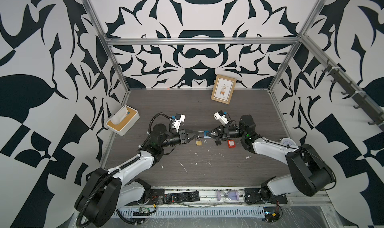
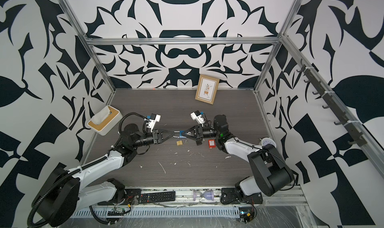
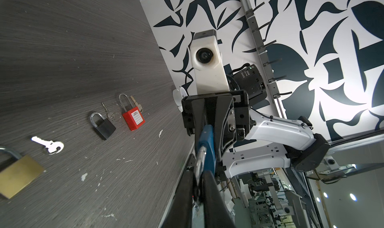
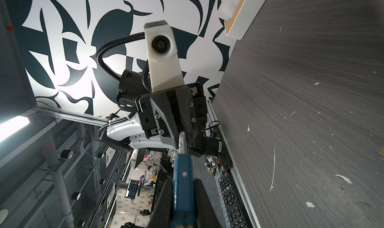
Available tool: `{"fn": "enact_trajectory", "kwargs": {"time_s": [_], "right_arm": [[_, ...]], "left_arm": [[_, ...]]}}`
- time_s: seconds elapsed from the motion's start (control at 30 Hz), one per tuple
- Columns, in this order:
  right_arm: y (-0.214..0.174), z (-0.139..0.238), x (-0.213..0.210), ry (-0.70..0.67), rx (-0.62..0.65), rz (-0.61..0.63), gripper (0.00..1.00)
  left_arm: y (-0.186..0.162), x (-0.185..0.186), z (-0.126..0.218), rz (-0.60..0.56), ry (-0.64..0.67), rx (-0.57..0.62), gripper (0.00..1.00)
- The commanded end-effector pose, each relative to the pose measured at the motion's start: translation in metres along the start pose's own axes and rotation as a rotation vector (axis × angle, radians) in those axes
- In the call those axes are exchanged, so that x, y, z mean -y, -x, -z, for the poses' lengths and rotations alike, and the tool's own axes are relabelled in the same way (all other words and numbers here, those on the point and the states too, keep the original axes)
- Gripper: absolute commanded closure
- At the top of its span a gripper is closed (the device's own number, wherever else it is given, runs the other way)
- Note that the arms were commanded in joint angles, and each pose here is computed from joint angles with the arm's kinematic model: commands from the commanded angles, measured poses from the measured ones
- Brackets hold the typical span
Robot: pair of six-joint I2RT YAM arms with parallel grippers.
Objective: Lock with the key
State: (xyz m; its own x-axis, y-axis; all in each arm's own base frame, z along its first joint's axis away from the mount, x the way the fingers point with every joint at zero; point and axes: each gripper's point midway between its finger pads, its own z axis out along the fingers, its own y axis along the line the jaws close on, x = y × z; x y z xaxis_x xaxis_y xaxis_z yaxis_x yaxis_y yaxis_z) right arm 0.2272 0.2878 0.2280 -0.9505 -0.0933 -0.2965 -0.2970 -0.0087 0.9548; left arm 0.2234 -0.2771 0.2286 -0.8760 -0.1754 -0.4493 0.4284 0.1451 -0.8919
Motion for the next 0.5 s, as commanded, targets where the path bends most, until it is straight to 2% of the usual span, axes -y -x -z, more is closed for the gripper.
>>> {"fn": "enact_trajectory", "kwargs": {"time_s": [0.0, 0.03, 0.23, 0.47], "right_arm": [[0.011, -0.001, -0.027, 0.031, 0.022, 0.134, 1.00], [0.012, -0.001, -0.026, 0.028, 0.028, 0.141, 1.00], [0.014, 0.001, -0.023, 0.000, 0.071, 0.209, 1.00], [0.011, -0.002, -0.022, -0.010, 0.062, 0.221, 1.00]], "left_arm": [[0.000, 0.008, 0.000, -0.023, -0.023, -0.005, 0.96], [0.001, 0.009, 0.001, -0.021, -0.025, 0.001, 1.00], [0.005, 0.018, 0.003, -0.001, -0.043, 0.020, 1.00], [0.006, 0.023, 0.003, -0.002, -0.055, 0.022, 1.00]]}}
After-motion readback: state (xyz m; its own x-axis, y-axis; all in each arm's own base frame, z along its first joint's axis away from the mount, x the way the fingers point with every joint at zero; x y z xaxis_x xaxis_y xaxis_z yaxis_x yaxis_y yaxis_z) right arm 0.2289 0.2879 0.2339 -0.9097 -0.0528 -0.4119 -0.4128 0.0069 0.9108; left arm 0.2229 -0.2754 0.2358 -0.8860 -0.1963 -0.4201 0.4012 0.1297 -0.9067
